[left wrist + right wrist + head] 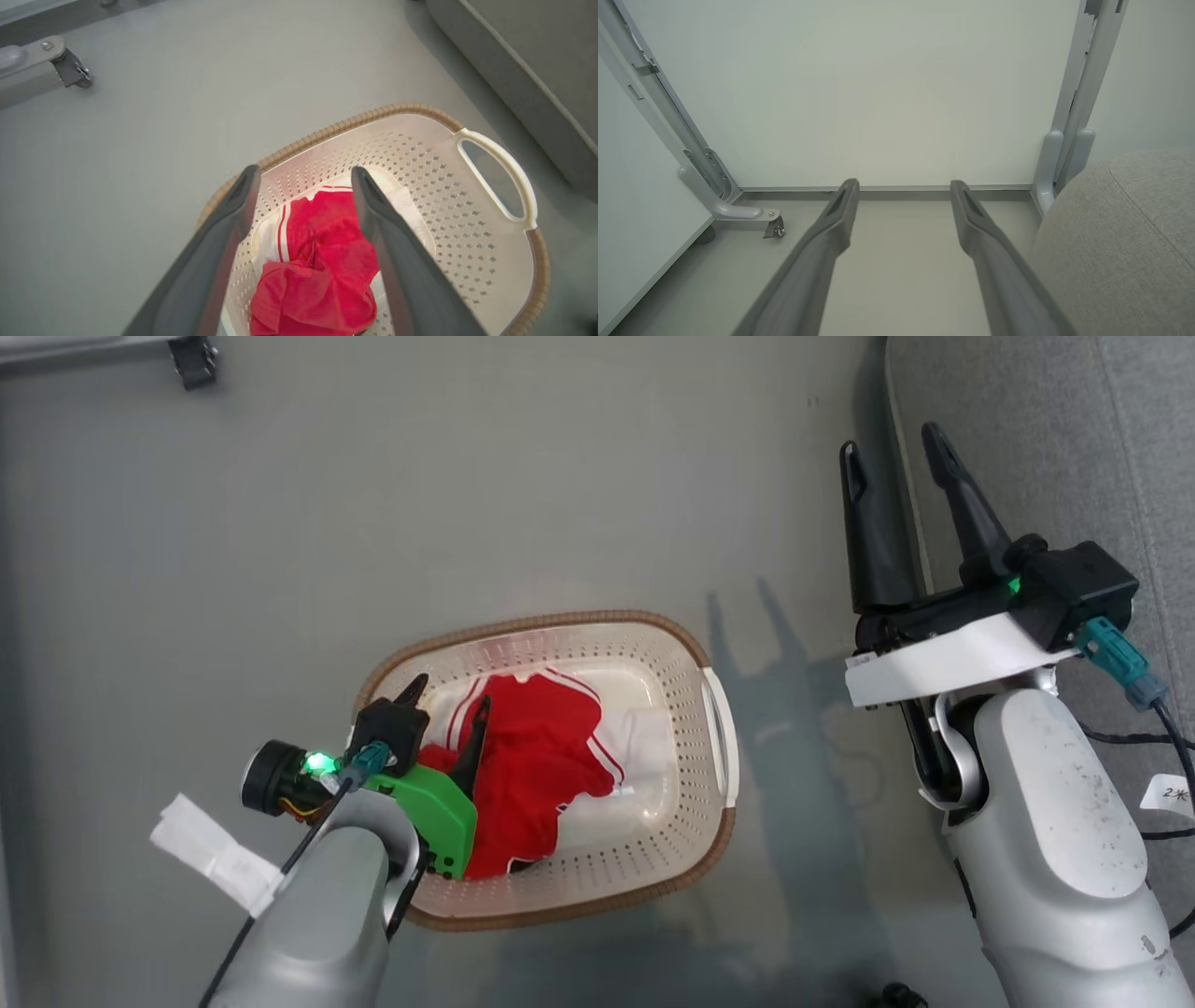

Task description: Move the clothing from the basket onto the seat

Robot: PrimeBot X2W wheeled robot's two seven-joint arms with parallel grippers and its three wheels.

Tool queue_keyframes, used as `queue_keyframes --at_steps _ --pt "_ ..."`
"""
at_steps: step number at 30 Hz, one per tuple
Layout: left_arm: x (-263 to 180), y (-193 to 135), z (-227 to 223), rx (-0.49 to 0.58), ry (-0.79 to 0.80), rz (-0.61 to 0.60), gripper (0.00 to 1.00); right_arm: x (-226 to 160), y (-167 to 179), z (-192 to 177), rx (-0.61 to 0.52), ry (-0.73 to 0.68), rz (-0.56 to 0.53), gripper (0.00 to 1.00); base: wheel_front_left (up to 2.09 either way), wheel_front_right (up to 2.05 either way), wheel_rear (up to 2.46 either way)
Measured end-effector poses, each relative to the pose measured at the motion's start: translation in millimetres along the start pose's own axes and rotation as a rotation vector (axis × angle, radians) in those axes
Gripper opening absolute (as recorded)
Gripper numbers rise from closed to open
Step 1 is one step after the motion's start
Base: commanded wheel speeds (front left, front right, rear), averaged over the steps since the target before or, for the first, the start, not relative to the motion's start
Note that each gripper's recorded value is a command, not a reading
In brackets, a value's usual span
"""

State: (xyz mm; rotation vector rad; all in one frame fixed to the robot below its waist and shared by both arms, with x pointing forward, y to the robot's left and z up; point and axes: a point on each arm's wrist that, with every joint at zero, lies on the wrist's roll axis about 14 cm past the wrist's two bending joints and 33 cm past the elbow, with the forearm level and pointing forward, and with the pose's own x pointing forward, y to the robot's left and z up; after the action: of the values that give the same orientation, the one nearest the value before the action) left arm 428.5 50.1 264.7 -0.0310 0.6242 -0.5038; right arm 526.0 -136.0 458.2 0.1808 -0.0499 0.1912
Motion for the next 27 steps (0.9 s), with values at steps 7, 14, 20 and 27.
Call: queue_keyframes --at_steps 7,14,20,27 --pt "33.5 1.6 -61.9 0.111 0.21 -0.095 1.0 8.1 -19.0 -40.1 0.015 0.06 -0.03 1.0 0.0 0.0 0.0" --pt "53.5 3.6 -119.6 0.216 0.414 -0.175 1.0 3.9 -39.4 -76.5 0.026 0.127 -0.071 1.0 0.0 0.0 0.0" --pt "66.1 -6.3 -156.8 0.341 0.568 -0.252 1.0 -12.1 -60.8 -101.7 0.024 0.193 -0.128 1.0 0.0 0.0 0.0" --pt "71.1 -7.6 -187.9 0.559 0.704 -0.311 1.0 -26.9 -79.2 -111.5 0.01 0.231 -0.178 1.0 0.0 0.0 0.0"
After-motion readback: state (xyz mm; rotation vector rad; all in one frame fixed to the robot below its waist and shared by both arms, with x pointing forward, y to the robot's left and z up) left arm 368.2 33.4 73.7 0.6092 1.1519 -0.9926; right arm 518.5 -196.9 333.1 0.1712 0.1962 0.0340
